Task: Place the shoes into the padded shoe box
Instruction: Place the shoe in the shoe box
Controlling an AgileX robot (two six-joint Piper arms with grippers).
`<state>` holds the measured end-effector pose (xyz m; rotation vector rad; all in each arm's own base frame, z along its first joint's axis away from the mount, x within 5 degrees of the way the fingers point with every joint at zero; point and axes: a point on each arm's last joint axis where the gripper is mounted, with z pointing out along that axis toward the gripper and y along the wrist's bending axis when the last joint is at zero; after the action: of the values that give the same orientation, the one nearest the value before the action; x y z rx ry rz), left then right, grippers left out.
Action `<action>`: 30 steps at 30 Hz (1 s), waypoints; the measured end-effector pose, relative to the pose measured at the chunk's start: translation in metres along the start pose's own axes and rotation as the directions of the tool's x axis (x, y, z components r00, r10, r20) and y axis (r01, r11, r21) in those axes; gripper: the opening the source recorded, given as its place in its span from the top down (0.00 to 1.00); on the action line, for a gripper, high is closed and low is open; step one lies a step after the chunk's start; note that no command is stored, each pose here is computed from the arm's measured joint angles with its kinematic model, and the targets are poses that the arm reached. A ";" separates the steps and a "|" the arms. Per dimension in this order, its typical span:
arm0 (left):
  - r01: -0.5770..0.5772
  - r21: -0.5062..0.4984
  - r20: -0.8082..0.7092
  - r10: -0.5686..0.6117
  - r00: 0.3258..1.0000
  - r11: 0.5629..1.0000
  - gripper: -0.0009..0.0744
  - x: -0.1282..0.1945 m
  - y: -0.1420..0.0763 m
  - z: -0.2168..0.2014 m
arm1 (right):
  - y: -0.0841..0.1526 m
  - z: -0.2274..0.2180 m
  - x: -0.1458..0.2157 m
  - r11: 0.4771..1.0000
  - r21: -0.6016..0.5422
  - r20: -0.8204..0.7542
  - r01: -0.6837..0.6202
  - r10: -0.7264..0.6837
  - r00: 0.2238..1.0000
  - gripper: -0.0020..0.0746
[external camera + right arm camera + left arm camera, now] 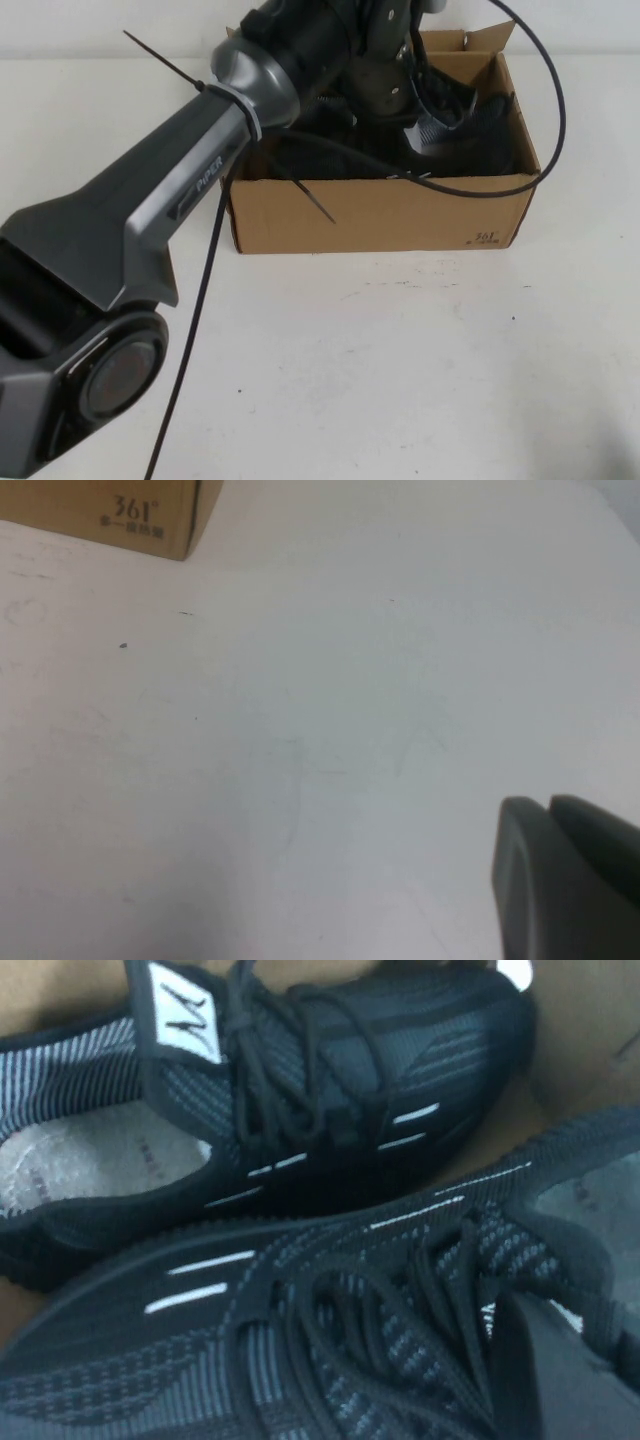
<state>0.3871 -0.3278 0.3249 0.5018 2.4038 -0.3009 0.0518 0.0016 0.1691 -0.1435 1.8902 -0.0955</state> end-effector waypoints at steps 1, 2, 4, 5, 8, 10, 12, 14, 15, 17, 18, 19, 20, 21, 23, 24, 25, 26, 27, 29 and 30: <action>-0.003 -0.005 -0.004 0.003 1.000 1.000 0.99 0.001 0.000 0.003 | 0.000 0.000 0.000 1.000 0.000 0.000 0.000 0.000 1.000 0.99; -0.008 -0.015 -0.006 0.008 1.000 1.000 0.99 0.001 0.001 0.005 | 0.000 0.000 0.000 1.000 0.000 0.000 0.000 0.000 1.000 0.99; -0.013 -0.023 -0.008 0.013 1.000 1.000 0.99 0.003 0.001 0.010 | 0.000 0.000 0.000 1.000 0.000 0.000 0.000 0.000 1.000 0.99; -0.017 -0.030 -0.009 0.016 1.000 0.999 0.99 0.003 0.002 0.011 | 0.000 0.000 0.000 1.000 0.000 0.000 0.000 0.000 1.000 0.99; -0.020 -0.031 0.004 0.021 1.000 0.999 0.99 0.002 0.002 0.013 | 0.000 0.000 0.000 1.000 0.000 0.000 0.000 0.000 1.000 0.99; -0.030 -0.032 0.015 0.030 0.999 0.999 0.99 0.001 0.002 0.013 | 0.000 0.000 0.000 1.000 0.000 0.000 0.000 0.000 1.000 0.99; -0.042 -0.030 0.018 0.042 0.999 0.999 0.99 0.001 0.002 0.013 | 0.000 0.000 0.000 1.000 0.000 0.000 0.000 0.000 1.000 0.99; -0.066 -0.033 0.018 0.066 0.998 0.997 0.99 0.001 0.002 0.013 | 0.000 0.000 0.000 1.000 0.000 0.000 0.000 0.000 1.000 0.99; -0.077 -0.035 0.018 0.078 0.997 0.996 0.99 0.001 0.002 0.013 | 0.000 0.000 0.000 1.000 0.000 0.000 0.000 0.000 1.000 0.99; -0.096 -0.038 0.019 0.097 0.995 0.995 0.99 0.001 0.002 0.013 | 0.000 0.000 0.000 1.000 0.000 0.000 0.000 0.000 1.000 0.99; -0.105 -0.042 0.019 0.106 0.994 0.994 0.99 0.000 0.004 0.013 | 0.000 0.000 0.000 1.000 0.000 0.000 0.000 0.000 1.000 0.99; -0.108 -0.044 0.017 0.109 0.994 0.993 0.99 0.000 0.005 0.013 | 0.000 0.000 0.000 1.000 0.000 0.000 0.000 0.000 1.000 0.99; -0.113 -0.049 0.016 0.114 0.993 0.992 0.99 0.000 0.006 0.014 | 0.000 0.000 0.000 1.000 0.000 0.000 0.000 0.000 1.000 0.99; -0.116 -0.052 0.011 0.117 0.993 0.992 0.99 0.000 0.007 0.014 | 0.000 0.000 0.000 1.000 0.000 0.000 0.000 0.000 1.000 0.99; -0.127 -0.059 0.004 0.127 0.992 0.990 0.99 0.000 0.010 0.014 | 0.000 0.000 0.000 1.000 0.000 0.000 0.000 0.000 1.000 0.99; -0.141 -0.065 0.002 0.141 0.990 0.988 0.99 0.000 0.012 0.014 | 0.000 0.000 0.000 1.000 0.000 0.000 0.000 0.000 1.000 0.99; -0.152 -0.071 0.000 0.152 0.988 0.986 0.99 0.000 0.014 0.014 | 0.000 0.000 0.000 1.000 0.000 0.000 0.000 0.000 1.000 0.99; -0.162 -0.077 0.000 0.163 0.987 0.984 0.99 -0.001 0.015 0.014 | 0.000 0.000 0.000 1.000 0.000 0.000 0.000 0.000 1.000 0.99; -0.176 -0.082 0.000 0.176 0.984 0.981 0.99 -0.001 0.015 0.014 | 0.000 0.000 0.000 1.000 0.000 0.000 0.000 0.000 1.000 0.99; -0.194 -0.086 -0.001 0.194 0.981 0.977 0.99 -0.001 0.016 0.014 | 0.000 0.000 0.000 1.000 0.000 0.000 0.000 0.000 1.000 0.99; -0.196 -0.086 -0.001 0.197 0.980 0.977 0.99 -0.001 0.016 0.014 | 0.000 0.000 0.000 1.000 0.000 0.000 0.000 0.000 1.000 0.99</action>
<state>0.4023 -0.3188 0.3137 0.6913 2.3262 -0.1123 0.0518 0.0016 0.1691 -0.1435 1.8902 -0.0955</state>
